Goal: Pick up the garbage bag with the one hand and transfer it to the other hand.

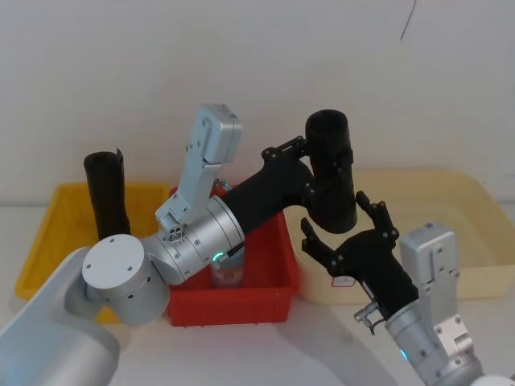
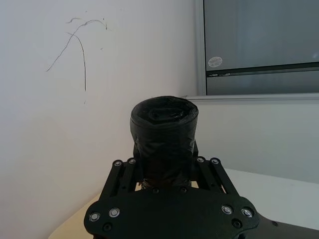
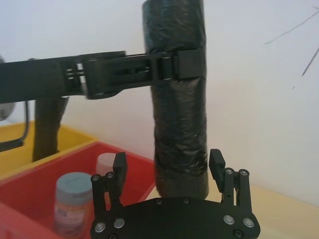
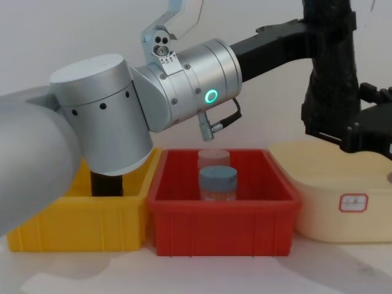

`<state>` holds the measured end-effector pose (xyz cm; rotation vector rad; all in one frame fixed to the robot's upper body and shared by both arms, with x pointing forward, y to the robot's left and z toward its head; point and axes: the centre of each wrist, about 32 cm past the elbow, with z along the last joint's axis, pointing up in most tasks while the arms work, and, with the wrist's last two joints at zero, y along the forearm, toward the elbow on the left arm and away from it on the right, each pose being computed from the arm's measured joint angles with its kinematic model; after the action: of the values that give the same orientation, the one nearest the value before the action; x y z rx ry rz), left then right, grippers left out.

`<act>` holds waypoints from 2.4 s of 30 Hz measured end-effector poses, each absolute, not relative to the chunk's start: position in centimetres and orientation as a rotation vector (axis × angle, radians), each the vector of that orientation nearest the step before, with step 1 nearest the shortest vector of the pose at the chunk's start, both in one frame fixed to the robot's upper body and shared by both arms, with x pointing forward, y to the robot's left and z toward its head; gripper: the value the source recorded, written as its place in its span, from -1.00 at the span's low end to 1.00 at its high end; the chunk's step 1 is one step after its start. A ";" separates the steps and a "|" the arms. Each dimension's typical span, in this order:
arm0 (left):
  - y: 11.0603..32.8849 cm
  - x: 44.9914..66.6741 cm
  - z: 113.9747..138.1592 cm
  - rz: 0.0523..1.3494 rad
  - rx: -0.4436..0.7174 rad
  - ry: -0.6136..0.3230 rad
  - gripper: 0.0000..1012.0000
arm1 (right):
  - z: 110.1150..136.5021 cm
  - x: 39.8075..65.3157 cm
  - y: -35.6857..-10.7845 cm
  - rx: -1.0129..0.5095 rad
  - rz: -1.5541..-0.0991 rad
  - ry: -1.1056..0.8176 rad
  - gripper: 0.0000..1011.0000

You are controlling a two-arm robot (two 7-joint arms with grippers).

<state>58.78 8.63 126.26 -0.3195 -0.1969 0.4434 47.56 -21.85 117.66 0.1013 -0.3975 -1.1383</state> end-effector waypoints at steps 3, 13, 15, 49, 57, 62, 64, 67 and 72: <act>8.6 58.8 126.3 0.443 -0.320 -0.197 -0.08 | 117.8 48.1 -21.8 0.103 -1.151 -0.404 0.98; 8.6 58.8 126.3 0.443 -0.319 -0.197 -0.08 | 118.0 49.5 -21.8 0.108 -1.180 -0.419 0.98; 8.6 58.8 126.3 0.443 -0.319 -0.197 -0.08 | 118.1 49.8 -21.8 0.108 -1.182 -0.422 0.98; 8.6 58.8 126.3 0.444 -0.319 -0.197 -0.08 | 120.2 50.2 -22.7 0.013 -1.101 -0.331 0.05; 8.6 58.8 126.3 0.443 -0.319 -0.197 0.36 | 120.3 50.3 -22.7 0.010 -1.103 -0.328 0.05; 8.6 58.8 126.3 0.443 -0.320 -0.197 0.62 | 120.4 50.5 -22.8 0.013 -1.114 -0.325 0.05; 8.6 58.8 126.3 0.443 -0.320 -0.197 0.76 | 120.5 50.5 -22.8 0.015 -1.119 -0.324 0.05; 8.6 58.8 126.3 0.443 -0.320 -0.197 0.88 | 120.6 50.7 -22.9 0.017 -1.134 -0.317 0.05; 8.6 58.8 126.3 0.443 -0.319 -0.197 0.98 | 120.7 50.9 -23.2 0.017 -1.171 -0.298 0.05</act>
<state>58.78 8.63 126.27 -0.3195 -0.1970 0.4433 50.91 -23.18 120.68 0.0169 -0.2978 -1.1710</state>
